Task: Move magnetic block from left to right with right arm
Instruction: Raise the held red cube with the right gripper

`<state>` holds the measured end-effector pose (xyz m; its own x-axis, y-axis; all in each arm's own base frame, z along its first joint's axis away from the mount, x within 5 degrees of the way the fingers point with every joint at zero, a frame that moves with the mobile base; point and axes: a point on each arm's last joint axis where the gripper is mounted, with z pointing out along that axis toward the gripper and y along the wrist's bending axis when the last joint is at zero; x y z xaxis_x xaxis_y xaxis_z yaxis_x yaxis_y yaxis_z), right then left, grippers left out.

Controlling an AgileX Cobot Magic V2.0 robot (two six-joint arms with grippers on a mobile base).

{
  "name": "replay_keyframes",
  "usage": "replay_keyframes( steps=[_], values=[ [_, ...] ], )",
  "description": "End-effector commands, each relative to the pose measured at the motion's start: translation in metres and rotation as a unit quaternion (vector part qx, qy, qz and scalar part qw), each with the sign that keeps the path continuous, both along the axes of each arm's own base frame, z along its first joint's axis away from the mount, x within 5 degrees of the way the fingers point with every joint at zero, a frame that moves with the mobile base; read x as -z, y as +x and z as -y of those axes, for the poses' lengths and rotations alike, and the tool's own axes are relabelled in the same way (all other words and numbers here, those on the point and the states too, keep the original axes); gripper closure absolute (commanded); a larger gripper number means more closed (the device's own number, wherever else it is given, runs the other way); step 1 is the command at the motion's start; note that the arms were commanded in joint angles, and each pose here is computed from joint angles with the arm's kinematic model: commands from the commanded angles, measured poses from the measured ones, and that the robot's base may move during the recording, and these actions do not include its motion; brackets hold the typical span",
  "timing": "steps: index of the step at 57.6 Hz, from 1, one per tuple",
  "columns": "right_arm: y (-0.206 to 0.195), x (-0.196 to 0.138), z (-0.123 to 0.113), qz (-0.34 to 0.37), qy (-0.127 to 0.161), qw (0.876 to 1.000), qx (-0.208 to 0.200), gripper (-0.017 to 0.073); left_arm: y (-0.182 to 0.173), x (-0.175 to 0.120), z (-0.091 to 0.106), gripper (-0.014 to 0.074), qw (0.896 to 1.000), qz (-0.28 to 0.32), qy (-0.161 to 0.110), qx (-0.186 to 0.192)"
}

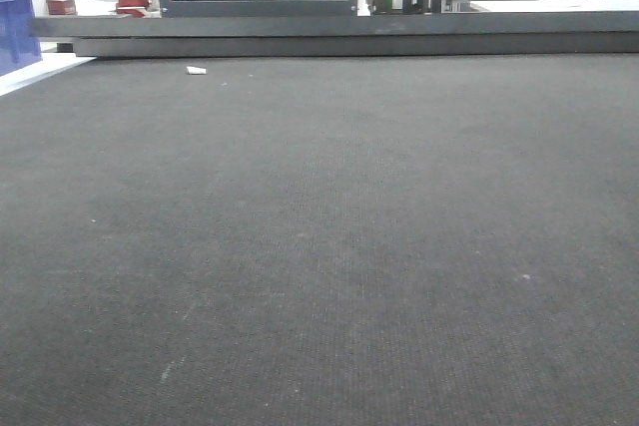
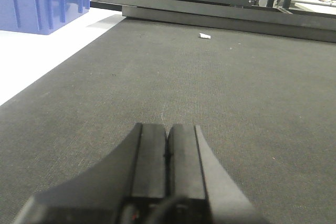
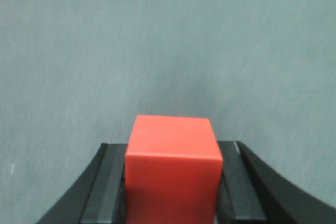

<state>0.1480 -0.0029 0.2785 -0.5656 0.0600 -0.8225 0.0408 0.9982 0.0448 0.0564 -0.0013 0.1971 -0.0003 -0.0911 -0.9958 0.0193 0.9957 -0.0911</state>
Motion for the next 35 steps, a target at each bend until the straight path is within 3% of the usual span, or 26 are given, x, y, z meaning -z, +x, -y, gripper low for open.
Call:
replay_keyframes(
  steps=[1, 12, 26, 35],
  values=[
    [-0.005, -0.018, 0.002, 0.131, -0.011, 0.991, 0.005, 0.0263, -0.001, -0.005, -0.001, 0.0720, 0.999, 0.041, -0.006, -0.005],
    [-0.031, -0.015, 0.002, 0.270, -0.017, 0.963, 0.011, 0.0263, -0.001, -0.005, -0.001, 0.0720, 0.999, 0.041, -0.006, -0.005],
    [-0.072, -0.029, 0.000, 0.374, -0.020, 0.927, 0.012, 0.0263, -0.001, -0.005, -0.001, 0.0720, 0.999, 0.041, -0.006, -0.005],
    [-0.083, -0.031, 0.000, 0.388, -0.020, 0.922, 0.012, 0.0263, -0.001, -0.005, -0.001, 0.0720, 0.999, 0.041, -0.006, -0.005]
  ],
)
